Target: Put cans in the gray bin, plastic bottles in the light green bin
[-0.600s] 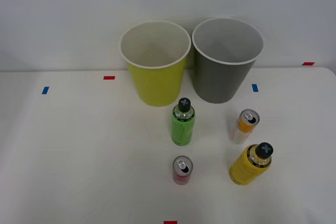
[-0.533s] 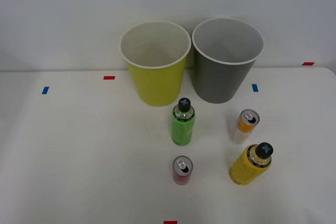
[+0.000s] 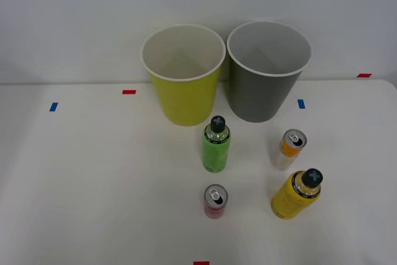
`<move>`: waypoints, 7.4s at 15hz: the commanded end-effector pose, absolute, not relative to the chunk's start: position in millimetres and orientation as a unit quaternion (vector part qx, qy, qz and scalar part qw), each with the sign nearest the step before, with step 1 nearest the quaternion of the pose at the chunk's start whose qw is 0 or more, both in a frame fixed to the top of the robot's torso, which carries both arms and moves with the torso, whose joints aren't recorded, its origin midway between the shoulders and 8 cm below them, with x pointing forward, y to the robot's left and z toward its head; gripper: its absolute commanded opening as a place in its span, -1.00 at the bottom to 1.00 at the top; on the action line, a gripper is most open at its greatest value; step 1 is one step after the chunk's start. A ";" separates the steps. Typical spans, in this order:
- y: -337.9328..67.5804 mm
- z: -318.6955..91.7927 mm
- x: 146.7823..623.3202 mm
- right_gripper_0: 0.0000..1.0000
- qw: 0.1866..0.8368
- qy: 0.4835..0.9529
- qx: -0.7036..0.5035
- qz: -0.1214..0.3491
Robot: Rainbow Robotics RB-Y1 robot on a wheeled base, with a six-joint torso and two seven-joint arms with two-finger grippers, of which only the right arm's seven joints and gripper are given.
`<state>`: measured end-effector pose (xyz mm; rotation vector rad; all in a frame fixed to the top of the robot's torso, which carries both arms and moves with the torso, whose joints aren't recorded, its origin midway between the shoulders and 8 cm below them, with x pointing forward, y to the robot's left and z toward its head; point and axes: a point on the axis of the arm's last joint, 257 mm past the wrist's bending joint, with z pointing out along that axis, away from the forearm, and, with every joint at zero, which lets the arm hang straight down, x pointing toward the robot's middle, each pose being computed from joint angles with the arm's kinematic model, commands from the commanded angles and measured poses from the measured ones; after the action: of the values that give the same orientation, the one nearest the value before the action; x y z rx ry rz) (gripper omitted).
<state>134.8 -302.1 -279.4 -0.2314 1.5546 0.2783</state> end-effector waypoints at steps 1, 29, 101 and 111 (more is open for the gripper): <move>-302.1 -279.4 134.8 1.00 0.698 0.697 -0.104 0.125; -301.6 -270.9 114.7 1.00 0.710 0.683 -0.081 0.151; -207.9 -246.9 310.4 -1.00 0.742 0.625 -0.163 0.177; -188.4 -110.0 323.9 -1.00 0.780 0.557 -0.125 0.256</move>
<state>317.2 -199.8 -122.6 -0.2635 1.2106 0.5390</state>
